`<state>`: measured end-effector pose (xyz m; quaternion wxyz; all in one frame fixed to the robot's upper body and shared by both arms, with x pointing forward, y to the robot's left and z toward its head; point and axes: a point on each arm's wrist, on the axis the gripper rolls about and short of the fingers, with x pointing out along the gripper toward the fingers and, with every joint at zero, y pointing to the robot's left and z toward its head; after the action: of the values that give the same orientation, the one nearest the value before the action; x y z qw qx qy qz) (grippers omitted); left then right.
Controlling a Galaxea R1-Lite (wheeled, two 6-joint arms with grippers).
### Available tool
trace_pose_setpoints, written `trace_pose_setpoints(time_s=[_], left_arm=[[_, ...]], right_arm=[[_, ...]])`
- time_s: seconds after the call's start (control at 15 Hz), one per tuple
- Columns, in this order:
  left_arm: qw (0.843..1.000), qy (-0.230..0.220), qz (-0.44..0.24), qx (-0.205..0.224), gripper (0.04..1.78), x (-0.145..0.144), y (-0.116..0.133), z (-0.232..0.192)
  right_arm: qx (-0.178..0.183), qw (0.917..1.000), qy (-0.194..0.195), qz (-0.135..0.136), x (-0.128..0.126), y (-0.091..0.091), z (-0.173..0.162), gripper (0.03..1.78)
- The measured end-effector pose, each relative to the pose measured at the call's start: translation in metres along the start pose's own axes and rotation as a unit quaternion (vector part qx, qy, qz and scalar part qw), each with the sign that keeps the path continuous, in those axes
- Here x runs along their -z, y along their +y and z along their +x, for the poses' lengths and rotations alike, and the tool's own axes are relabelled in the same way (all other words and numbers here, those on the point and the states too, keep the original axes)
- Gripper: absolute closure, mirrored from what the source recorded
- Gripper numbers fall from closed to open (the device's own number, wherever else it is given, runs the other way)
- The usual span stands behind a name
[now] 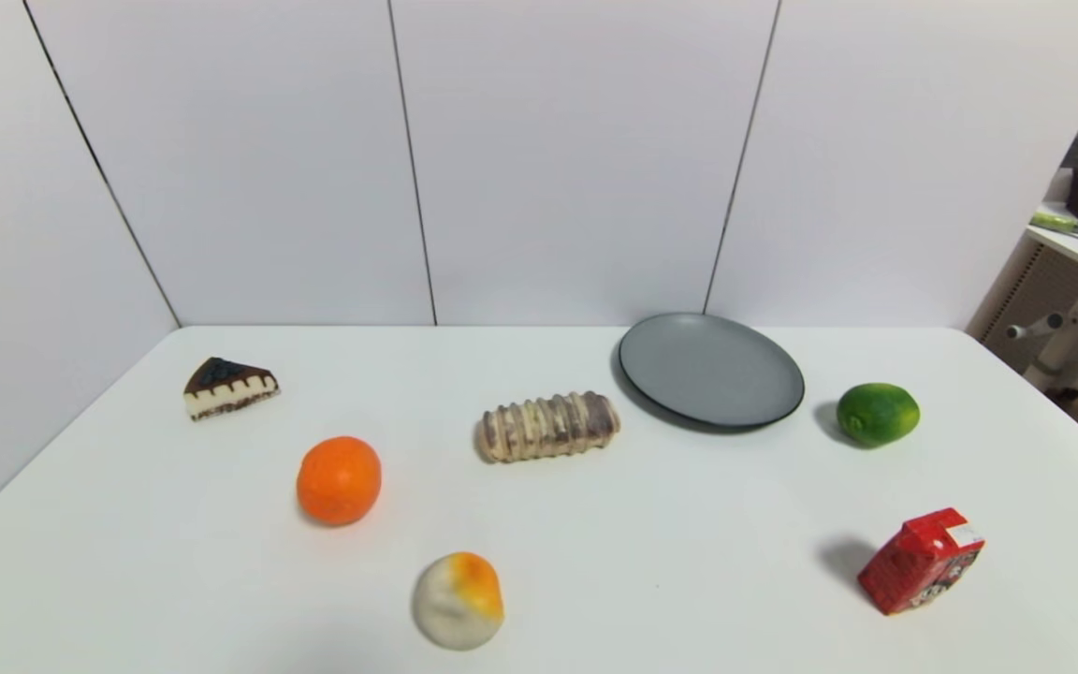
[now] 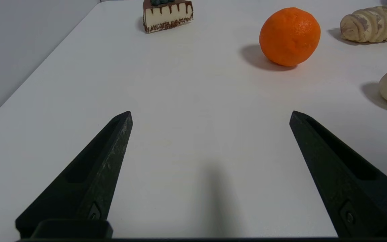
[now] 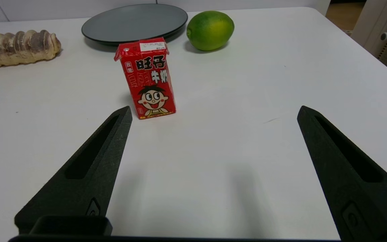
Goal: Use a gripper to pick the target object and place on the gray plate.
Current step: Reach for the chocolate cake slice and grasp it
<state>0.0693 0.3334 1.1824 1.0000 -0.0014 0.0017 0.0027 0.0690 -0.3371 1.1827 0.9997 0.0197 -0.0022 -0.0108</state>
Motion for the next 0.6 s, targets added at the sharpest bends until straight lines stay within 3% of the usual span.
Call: trace_pose_setpoints(time_s=[0.6], left_arm=[[1.000, 0.000, 0.000, 0.000, 0.13, 0.0001, 0.0000, 0.0000]], right_arm=[[0.000, 1.0000, 0.000, 0.000, 0.0000, 0.0000, 0.0000, 0.11]])
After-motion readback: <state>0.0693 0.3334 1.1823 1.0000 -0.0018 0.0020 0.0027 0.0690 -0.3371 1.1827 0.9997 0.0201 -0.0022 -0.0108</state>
